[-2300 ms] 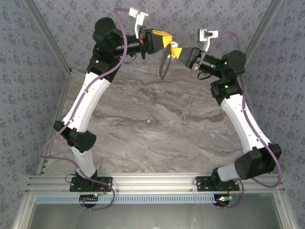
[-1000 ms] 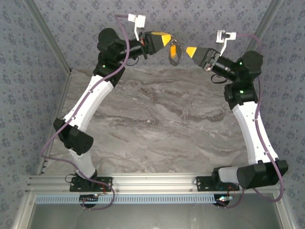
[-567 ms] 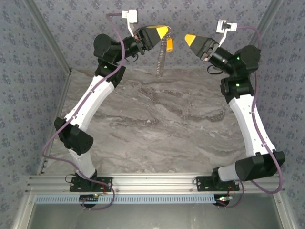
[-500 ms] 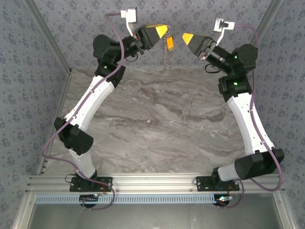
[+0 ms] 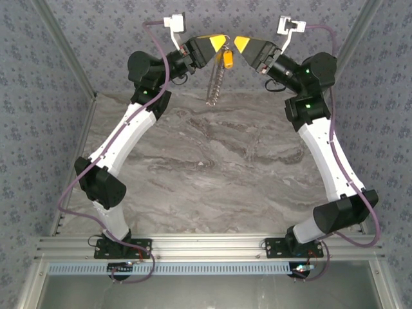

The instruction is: Put the keys on the keyring

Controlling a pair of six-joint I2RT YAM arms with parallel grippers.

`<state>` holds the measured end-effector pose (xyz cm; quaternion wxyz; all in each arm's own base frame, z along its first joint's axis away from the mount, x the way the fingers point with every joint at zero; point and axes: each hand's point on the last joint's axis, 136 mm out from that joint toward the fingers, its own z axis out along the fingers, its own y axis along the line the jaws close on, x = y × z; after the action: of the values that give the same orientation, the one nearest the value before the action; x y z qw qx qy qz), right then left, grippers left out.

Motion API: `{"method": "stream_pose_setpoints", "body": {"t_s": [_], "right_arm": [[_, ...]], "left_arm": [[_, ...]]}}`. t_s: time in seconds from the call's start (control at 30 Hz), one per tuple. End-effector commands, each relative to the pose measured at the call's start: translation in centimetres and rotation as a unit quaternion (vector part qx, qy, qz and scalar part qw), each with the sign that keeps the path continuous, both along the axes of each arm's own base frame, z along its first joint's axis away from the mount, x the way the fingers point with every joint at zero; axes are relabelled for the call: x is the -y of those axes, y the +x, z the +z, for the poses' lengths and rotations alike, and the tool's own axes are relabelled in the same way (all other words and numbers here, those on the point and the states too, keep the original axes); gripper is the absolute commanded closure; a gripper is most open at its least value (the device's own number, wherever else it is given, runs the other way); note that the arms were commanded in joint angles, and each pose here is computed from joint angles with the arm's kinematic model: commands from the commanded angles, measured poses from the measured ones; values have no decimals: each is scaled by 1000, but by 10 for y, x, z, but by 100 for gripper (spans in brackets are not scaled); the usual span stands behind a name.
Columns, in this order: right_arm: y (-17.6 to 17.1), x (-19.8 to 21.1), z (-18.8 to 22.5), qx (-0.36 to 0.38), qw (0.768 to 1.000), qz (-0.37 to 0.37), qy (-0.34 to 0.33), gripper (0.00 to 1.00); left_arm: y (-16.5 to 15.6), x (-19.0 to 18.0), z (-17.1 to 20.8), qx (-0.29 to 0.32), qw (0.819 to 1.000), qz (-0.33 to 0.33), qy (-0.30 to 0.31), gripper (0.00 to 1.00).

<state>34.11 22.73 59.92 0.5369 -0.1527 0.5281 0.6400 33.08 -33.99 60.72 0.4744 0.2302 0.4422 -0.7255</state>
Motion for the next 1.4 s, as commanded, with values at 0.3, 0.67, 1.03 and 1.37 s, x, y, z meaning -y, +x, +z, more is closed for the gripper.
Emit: {"method": "stream_pose_setpoints", "body": {"t_s": [0.3, 0.67, 1.03, 1.37], "right_arm": [[-1, -8, 10, 25, 1000, 5, 0, 53], [6, -12, 9, 23, 1000, 13, -3, 60], [6, -10, 4, 17, 1000, 20, -15, 100], [-9, 5, -22, 0, 994, 16, -107, 100]], "left_arm": [[-10, -4, 14, 23, 999, -3, -28, 100], [-6, -1, 12, 20, 999, -7, -28, 100], [-3, 1, 11, 18, 999, -6, -27, 100], [-9, 2, -2, 60, 995, 32, 76, 57]]}}
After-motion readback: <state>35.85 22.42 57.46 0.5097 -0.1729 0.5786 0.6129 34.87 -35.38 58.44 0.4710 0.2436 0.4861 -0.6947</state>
